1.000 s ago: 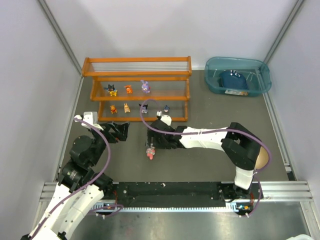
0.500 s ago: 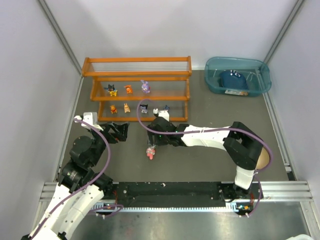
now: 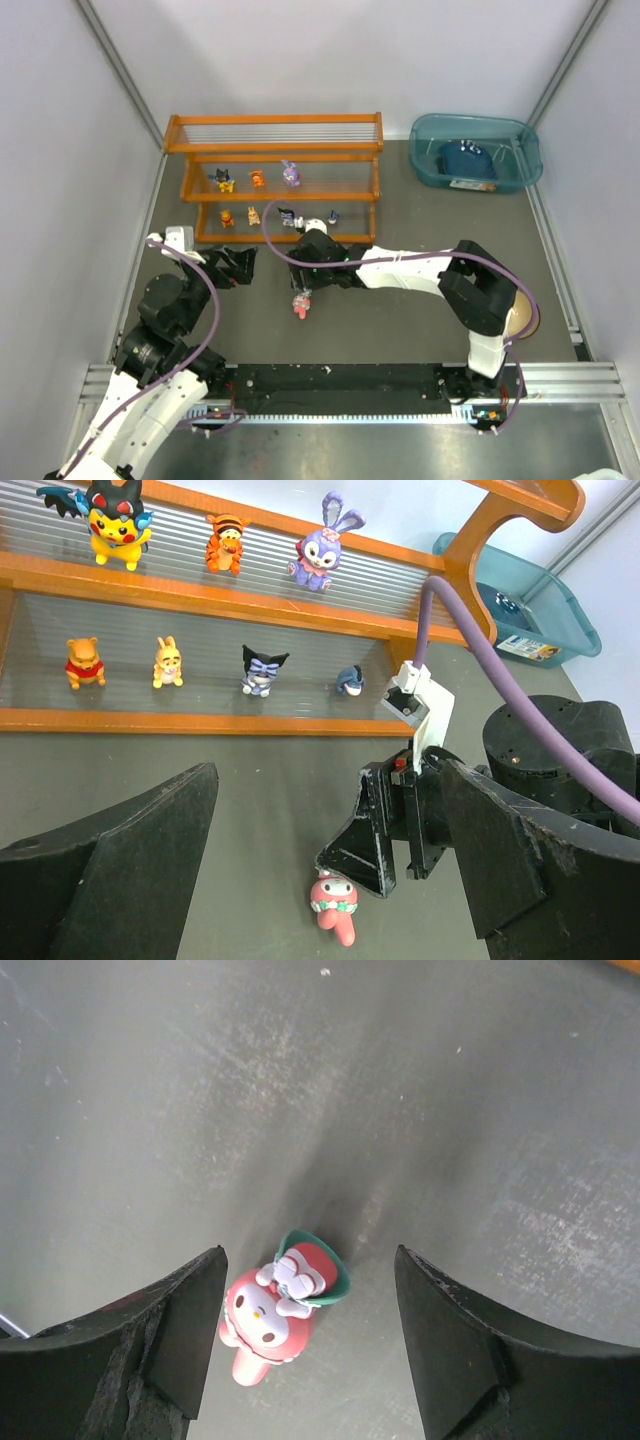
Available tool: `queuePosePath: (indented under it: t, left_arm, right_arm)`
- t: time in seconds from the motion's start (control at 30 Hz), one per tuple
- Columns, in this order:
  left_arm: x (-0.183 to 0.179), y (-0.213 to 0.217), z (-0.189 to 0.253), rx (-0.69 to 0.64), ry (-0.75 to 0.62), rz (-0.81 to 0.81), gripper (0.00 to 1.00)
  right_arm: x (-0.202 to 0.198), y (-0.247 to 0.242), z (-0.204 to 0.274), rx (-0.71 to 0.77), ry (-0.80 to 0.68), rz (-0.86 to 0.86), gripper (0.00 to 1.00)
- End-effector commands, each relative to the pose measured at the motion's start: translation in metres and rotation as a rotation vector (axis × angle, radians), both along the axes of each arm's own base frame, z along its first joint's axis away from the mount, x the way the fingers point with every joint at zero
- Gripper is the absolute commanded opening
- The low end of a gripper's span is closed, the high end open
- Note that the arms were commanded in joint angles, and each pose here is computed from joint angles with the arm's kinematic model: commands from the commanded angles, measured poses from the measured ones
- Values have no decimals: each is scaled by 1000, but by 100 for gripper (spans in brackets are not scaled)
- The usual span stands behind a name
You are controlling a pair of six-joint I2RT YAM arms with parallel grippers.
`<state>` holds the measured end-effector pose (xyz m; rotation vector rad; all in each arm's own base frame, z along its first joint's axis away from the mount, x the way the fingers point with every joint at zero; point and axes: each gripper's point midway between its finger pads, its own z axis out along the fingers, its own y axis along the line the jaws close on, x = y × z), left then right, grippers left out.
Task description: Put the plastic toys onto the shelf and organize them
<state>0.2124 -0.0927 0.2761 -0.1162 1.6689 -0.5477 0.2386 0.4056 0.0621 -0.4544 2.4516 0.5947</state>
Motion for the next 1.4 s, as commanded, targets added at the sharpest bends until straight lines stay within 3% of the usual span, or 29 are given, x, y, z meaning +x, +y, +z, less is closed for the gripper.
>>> queuePosePath:
  t: [0.0,0.37,0.77,0.93,1.07,1.37]
  left_arm:
    - [-1,1,2,-2,-13,-1,99]
    - [-3,0,-5,-6,-1,-6,99]
    - [-5,-2,-10,-11,9,-19,99]
    - [-6,-2,-10,-10,9,-21,99]
    - [-8,0,-7,-14,2,-18,99]
    - [-11,0,-6,-25,5,-20,99]
  right_arm:
    - [-7,-13,-14,-50,30,20,67]
    - [-49,-67,-29,-151,101,19,61]
    - [-95,-90,-19,-110,151,-11,62]
    - [-85,-102,-5,-108,56,-22,74]
    - [-74,-104,20,-107,-80,70,78]
    - [-81,-99,43,-85,-206,317,72]
